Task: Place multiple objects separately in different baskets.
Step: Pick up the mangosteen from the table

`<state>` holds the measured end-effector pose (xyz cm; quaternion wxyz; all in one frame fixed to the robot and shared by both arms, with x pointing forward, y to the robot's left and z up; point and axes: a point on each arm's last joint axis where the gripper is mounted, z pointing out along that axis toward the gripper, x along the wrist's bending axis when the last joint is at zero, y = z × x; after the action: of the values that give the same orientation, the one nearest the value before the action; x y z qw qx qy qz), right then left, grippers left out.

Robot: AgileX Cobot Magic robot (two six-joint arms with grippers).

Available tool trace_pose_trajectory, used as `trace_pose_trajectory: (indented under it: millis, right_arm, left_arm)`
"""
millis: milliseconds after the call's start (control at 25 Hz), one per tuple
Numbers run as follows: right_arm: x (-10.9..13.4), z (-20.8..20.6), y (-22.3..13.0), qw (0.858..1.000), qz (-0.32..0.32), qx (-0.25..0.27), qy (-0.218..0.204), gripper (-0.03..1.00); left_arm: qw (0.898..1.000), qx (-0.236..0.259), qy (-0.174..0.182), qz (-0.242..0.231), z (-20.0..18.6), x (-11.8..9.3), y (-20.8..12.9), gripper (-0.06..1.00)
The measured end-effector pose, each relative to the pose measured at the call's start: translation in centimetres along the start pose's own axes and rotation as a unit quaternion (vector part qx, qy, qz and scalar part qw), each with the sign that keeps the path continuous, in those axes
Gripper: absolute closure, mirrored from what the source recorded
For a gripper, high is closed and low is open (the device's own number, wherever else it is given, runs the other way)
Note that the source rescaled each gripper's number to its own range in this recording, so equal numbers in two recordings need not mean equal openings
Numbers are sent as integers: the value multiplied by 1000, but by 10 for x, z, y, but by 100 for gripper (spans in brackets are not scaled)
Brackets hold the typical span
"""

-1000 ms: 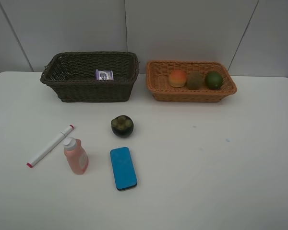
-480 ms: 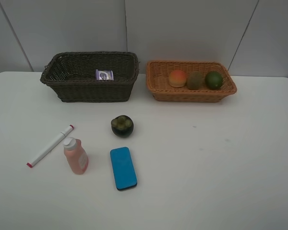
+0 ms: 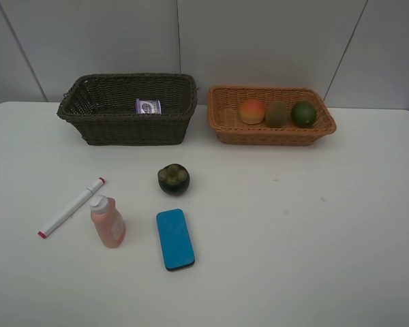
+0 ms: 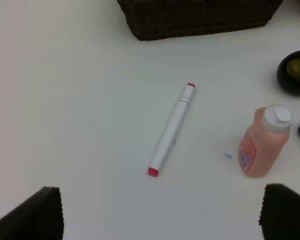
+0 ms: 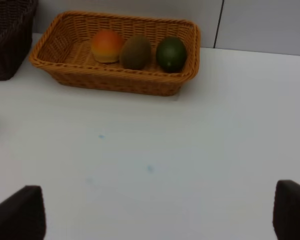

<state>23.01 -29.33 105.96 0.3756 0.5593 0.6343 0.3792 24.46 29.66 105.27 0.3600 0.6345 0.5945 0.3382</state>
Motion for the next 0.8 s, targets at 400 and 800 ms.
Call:
trace_pose_trajectory:
  millis: [400, 800]
  right_arm:
    - [0, 0, 0, 1000, 0, 0, 0, -3]
    - [0, 0, 0, 1000, 0, 0, 0, -3]
  left_arm:
    - [1000, 0, 0, 0, 0, 0, 0, -6]
    - [1000, 0, 0, 0, 0, 0, 0, -6]
